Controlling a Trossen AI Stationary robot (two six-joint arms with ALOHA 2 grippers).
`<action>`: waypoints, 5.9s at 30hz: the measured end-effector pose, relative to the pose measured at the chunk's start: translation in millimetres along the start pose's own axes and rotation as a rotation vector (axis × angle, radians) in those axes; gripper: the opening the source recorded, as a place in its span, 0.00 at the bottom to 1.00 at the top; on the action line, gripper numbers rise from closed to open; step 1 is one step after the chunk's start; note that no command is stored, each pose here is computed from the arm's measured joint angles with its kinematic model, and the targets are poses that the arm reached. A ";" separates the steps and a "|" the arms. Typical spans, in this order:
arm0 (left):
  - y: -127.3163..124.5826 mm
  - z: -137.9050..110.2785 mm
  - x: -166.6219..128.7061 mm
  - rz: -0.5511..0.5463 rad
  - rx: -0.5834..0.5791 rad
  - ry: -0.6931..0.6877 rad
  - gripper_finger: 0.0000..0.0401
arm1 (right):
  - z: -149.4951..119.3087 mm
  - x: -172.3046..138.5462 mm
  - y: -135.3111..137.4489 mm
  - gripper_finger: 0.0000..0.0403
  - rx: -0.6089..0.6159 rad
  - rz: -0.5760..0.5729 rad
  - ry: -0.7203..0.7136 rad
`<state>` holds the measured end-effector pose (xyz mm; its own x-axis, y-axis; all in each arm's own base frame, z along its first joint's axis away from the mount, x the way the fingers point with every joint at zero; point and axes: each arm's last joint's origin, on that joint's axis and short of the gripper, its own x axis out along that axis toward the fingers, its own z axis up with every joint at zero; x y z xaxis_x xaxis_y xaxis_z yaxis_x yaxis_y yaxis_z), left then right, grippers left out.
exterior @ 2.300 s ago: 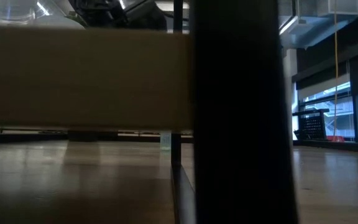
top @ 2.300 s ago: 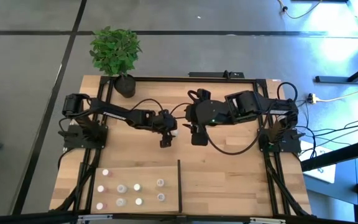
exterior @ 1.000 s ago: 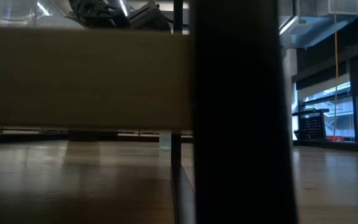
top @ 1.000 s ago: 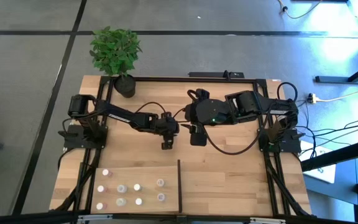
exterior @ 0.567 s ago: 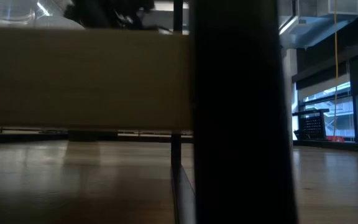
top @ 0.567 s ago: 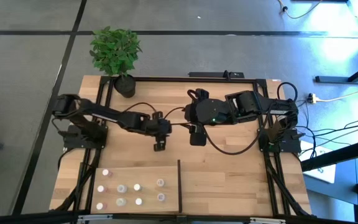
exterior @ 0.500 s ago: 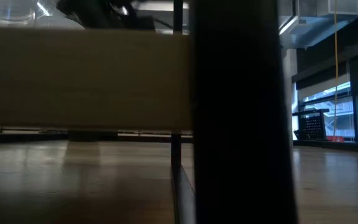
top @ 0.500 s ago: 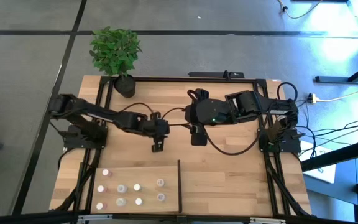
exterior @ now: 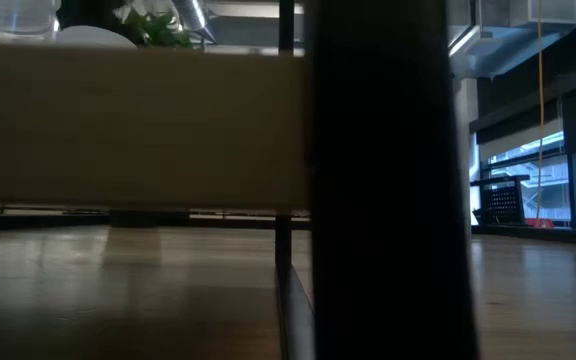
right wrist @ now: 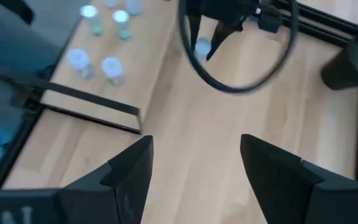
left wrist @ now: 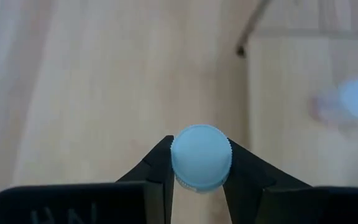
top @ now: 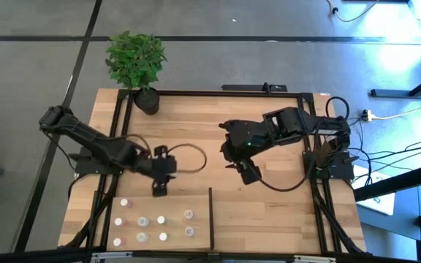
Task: Pick and place medicine bottles onto shelf by color
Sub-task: Put the green pill bottle on the shelf aligned with the other green pill bottles, then put the transparent pill bottle on the shelf aligned with the other transparent pill bottles
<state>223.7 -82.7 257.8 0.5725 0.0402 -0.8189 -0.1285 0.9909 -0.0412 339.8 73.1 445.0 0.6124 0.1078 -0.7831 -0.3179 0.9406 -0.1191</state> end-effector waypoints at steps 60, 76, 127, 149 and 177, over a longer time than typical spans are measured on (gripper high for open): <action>-106.4 -69.4 6.9 -0.010 0.081 -0.048 0.22 | 9.7 -0.8 2.7 0.60 -0.032 0.113 -0.117; -111.3 -74.0 18.7 0.004 0.070 -0.013 0.25 | 9.6 -0.8 2.7 0.60 -0.031 0.113 -0.116; -99.2 -67.3 -5.3 -0.042 0.055 -0.030 0.50 | 9.6 -1.0 2.5 0.60 -0.031 0.113 -0.117; -75.2 -52.0 -48.1 -0.105 0.022 -0.188 0.50 | 9.6 -0.9 2.6 0.60 -0.032 0.113 -0.116; -22.1 -28.1 -59.0 0.081 -0.014 -0.262 0.50 | -1.5 -0.2 -13.9 0.60 0.276 -0.106 -0.006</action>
<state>170.0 -110.6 290.9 0.7496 0.1535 -0.6438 -0.1932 0.9811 0.0090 343.0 59.5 445.8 0.6358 0.0056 -0.7718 -0.0433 0.9987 -0.0285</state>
